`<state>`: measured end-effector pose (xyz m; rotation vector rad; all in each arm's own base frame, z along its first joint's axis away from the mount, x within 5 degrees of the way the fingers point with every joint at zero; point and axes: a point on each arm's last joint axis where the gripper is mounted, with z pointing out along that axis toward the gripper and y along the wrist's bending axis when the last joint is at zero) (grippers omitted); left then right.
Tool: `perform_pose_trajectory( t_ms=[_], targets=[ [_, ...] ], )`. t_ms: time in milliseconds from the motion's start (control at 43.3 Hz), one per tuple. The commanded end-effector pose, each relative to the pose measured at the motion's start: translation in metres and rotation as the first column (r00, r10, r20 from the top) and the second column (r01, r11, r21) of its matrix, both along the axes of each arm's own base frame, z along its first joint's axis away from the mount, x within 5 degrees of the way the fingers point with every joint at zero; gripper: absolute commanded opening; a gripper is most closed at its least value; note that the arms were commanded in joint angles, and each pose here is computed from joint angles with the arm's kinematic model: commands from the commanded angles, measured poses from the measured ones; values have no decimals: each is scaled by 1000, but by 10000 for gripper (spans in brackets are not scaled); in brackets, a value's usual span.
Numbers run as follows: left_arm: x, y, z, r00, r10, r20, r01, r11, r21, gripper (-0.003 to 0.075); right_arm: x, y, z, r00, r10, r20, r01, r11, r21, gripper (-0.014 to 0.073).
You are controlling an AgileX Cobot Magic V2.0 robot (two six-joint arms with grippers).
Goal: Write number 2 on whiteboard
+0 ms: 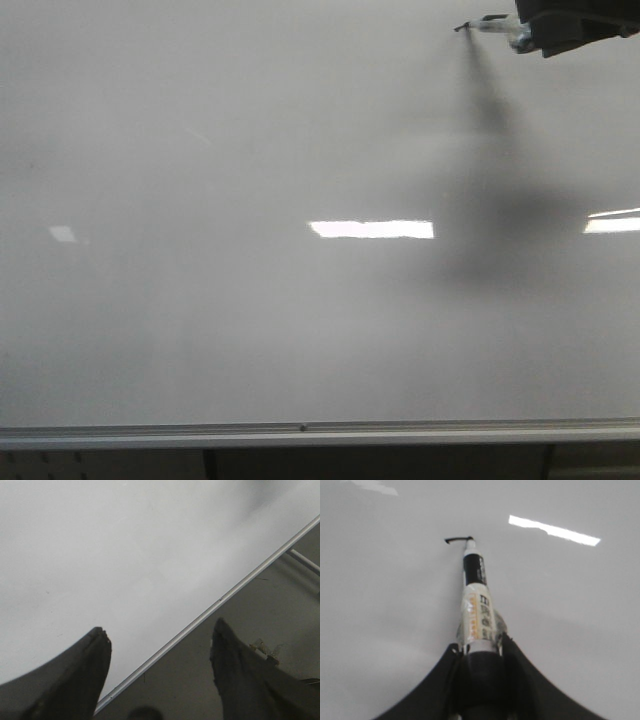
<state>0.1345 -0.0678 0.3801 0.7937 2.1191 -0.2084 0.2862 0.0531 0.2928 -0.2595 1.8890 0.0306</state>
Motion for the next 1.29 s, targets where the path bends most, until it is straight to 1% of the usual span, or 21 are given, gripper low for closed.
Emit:
perform_pose_trajectory(
  t_ms=[0,138,208,300,415,554,715,854,969,1062,1131,1223,1269],
  targets=[
    [2,-1,14,997,18,80,-13,998,-63,428,0,-12,15,999,-34,34,34,999,0,-2],
    [2,-1,14,997,18,80,-13,998,-63,429,-5,-5,3,994,23,-105,-23,1000,-5,-2],
    [2,-1,14,996,18,82,-13,998,-64,429,-5,1,-2,989,49,-136,-50,999,-6,-2],
    [2,-1,14,996,18,82,-13,998,-64,428,-3,10,-7,986,74,-150,-76,997,-9,-2],
    [2,-1,14,996,18,82,-13,998,-64,429,-1,11,-11,985,74,-157,-77,997,-11,-2],
    [2,-1,14,996,18,82,-13,998,-64,429,1,0,-11,984,41,-172,-44,999,-10,-2],
    [2,-1,14,996,18,82,-13,998,-64,429,2,-22,-15,976,-23,-218,21,1000,-9,-2],
    [2,-1,14,996,18,82,-13,998,-64,428,-3,-21,-8,980,-14,-199,13,1000,-6,-2],
    [2,-1,14,996,18,82,-13,998,-64,429,-18,-13,8,984,32,-177,-32,999,2,-2],
    [2,-1,15,996,18,87,-12,998,-65,428,-39,-4,20,975,98,-197,-98,995,10,-2],
    [2,-1,15,995,0,101,5,999,-46,428,-54,2,29,965,151,-214,-151,988,16,-2],
    [1,-5,15,991,-66,119,68,998,-18,429,-75,11,41,930,240,-277,-247,969,11,-2],
    [0,-9,14,987,-106,118,108,994,-17,428,-85,15,46,900,294,-321,-313,950,-7,-2]
  ],
)
